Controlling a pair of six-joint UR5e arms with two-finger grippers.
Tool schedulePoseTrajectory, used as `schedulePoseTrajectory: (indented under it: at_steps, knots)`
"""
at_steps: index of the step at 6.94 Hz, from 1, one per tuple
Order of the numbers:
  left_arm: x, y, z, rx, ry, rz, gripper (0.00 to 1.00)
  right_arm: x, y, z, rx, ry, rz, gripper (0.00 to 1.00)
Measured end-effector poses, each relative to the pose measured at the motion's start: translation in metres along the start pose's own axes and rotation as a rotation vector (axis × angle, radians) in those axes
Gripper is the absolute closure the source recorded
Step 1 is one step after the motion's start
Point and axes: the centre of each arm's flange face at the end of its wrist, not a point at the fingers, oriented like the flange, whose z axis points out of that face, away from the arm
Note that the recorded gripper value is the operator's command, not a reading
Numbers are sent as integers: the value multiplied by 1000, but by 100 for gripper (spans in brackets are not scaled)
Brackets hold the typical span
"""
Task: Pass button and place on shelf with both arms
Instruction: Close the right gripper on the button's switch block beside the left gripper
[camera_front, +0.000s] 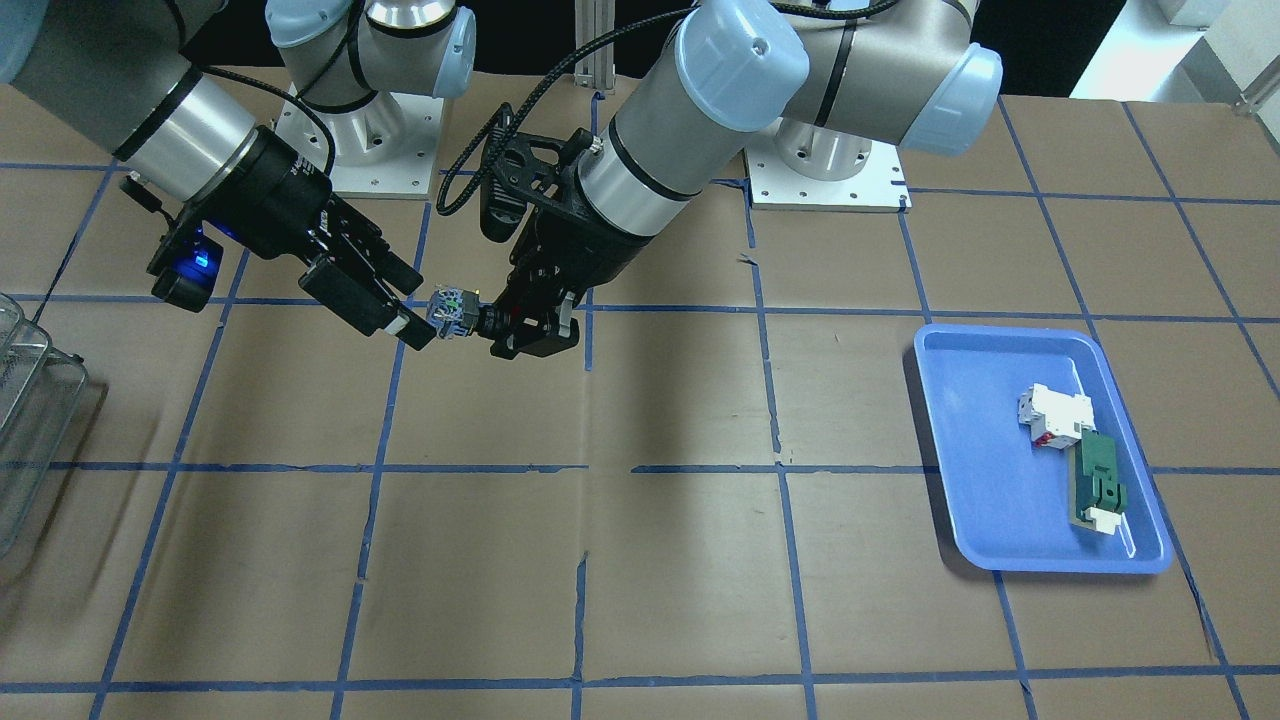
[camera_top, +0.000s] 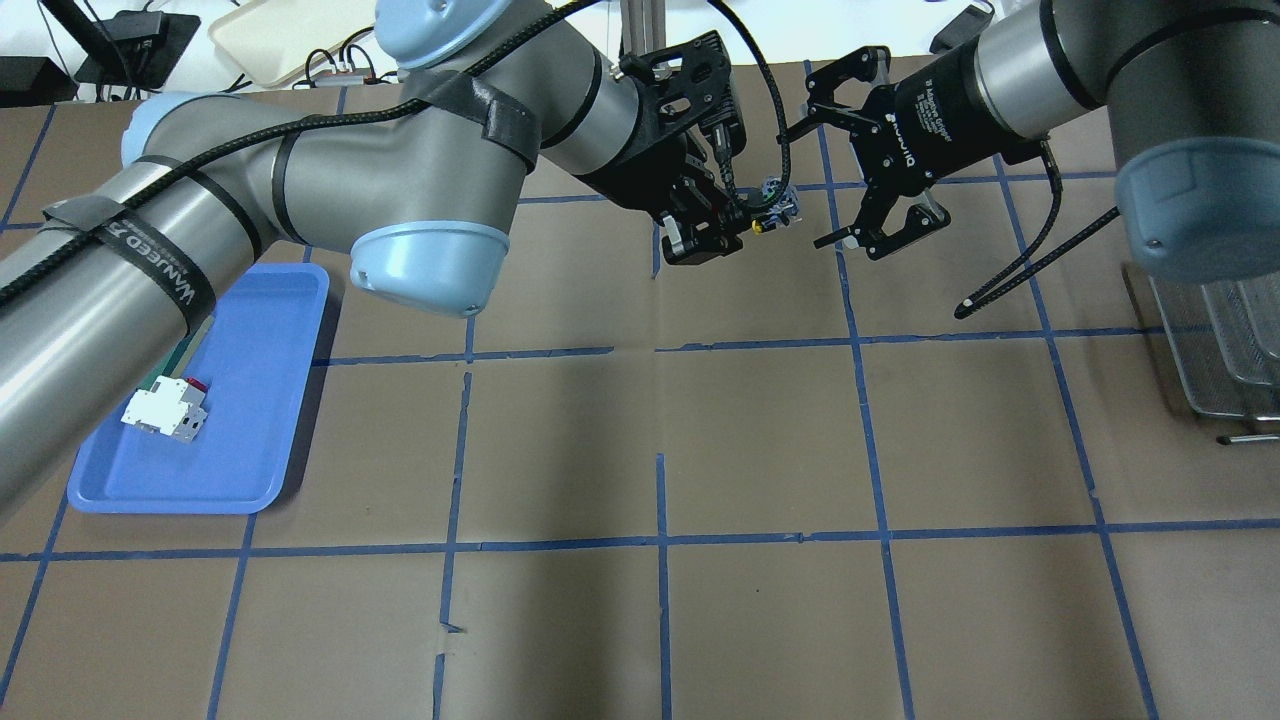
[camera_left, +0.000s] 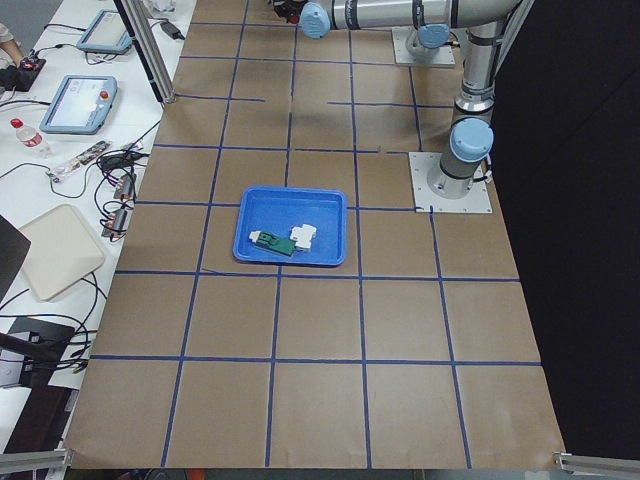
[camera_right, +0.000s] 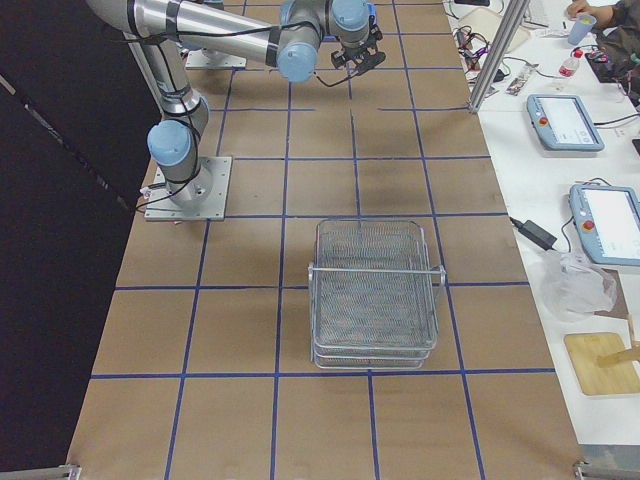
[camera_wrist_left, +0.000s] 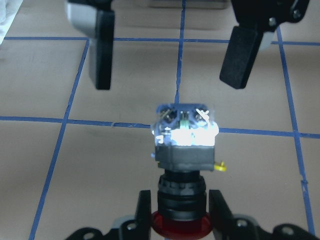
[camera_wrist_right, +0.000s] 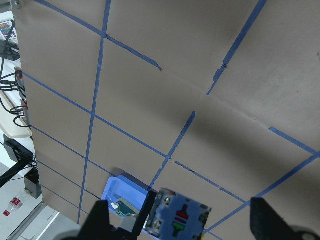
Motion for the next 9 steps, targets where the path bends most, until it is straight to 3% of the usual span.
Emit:
schedulePoseTrajectory:
  at_steps: [3,5,9]
  knots:
    - [0,-2,-2,8,-10,-18,100,-2,3,15,-14,19,29,0]
    - [2,-5,-8,13,-18,-14,100,-2,3,18,-16,24,47,9]
    - [2,-5,-7,12,-17,-15,100,-4,6,15,-23,12,46,7]
